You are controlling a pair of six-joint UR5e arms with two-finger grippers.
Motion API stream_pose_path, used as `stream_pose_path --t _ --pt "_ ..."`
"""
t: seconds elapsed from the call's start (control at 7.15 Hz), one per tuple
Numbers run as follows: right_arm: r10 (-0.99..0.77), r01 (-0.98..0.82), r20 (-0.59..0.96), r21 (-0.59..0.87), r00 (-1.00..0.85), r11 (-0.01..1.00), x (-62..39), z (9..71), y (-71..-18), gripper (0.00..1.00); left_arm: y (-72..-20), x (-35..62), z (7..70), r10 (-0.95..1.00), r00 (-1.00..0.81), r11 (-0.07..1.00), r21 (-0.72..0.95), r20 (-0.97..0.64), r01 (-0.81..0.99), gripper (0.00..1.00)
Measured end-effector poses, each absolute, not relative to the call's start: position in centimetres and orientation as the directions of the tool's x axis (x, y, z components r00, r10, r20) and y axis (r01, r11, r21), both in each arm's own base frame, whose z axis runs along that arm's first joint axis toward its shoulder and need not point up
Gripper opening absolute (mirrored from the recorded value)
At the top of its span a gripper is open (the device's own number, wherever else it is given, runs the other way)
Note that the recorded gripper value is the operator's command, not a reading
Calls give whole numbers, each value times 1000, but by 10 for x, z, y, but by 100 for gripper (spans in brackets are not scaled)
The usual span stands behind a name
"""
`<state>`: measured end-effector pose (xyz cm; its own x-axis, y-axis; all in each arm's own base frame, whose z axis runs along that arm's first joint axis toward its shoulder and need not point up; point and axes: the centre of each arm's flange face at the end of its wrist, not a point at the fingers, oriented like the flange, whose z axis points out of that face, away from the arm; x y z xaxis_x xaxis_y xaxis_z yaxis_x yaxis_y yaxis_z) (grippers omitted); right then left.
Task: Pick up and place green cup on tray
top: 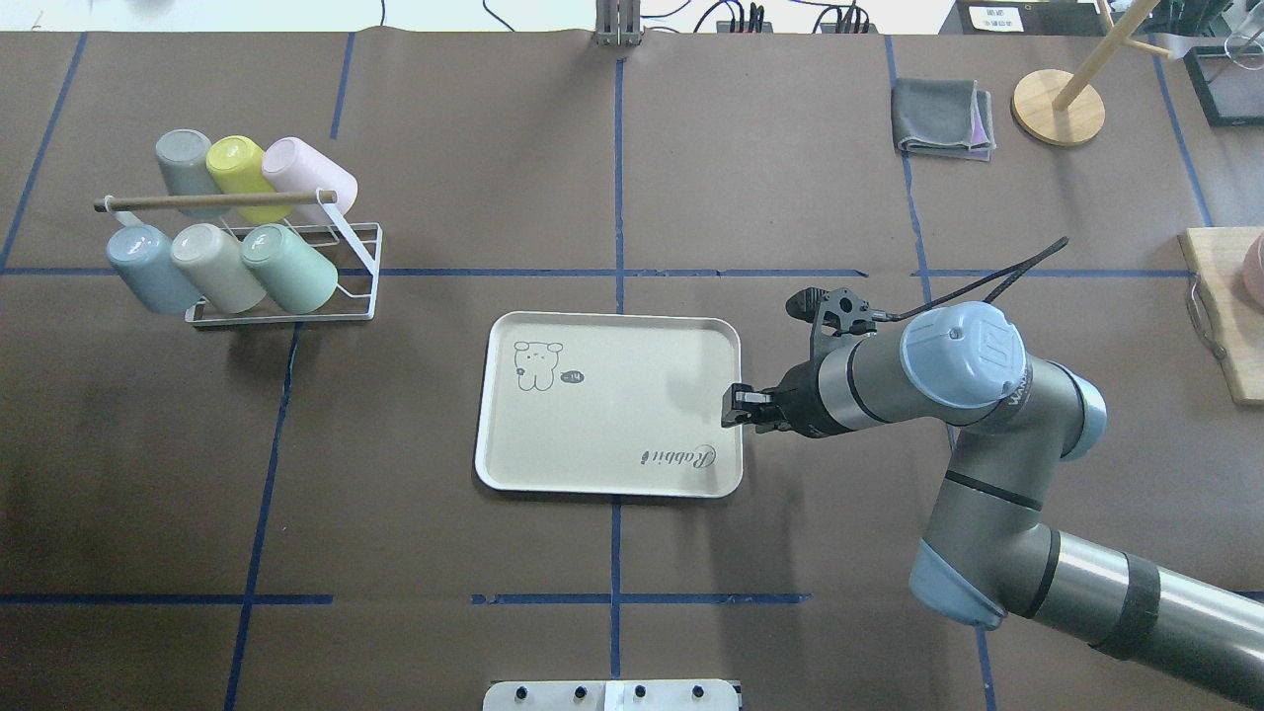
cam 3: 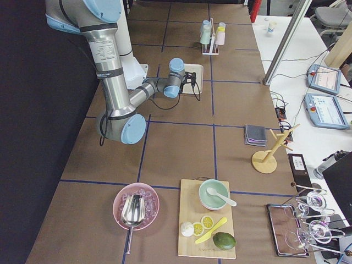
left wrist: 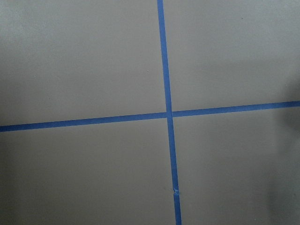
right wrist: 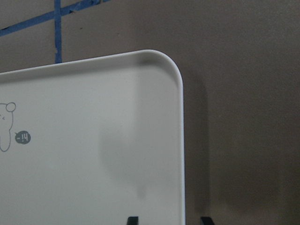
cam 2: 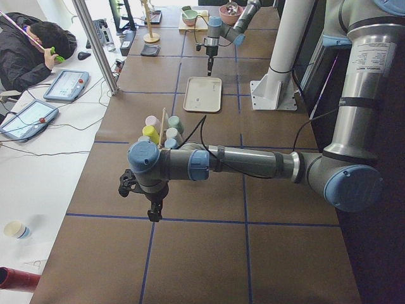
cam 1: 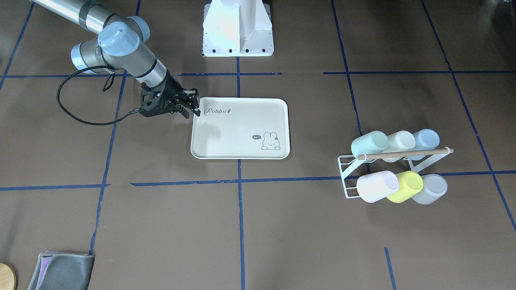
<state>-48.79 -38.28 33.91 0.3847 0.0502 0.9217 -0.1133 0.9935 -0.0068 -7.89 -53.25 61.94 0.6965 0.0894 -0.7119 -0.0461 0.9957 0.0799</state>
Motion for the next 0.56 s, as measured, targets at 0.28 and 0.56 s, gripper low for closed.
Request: stream_pose_path --t 0.28,0.56 --pt "60 -124 926 -15 373 992 -476 332 -393 100 -539 -79 600 114 698 992 114 -707 -47 100" --pt "102 -130 923 -58 371 990 -436 312 -414 100 -553 -76 557 180 704 979 196 -687 -59 100"
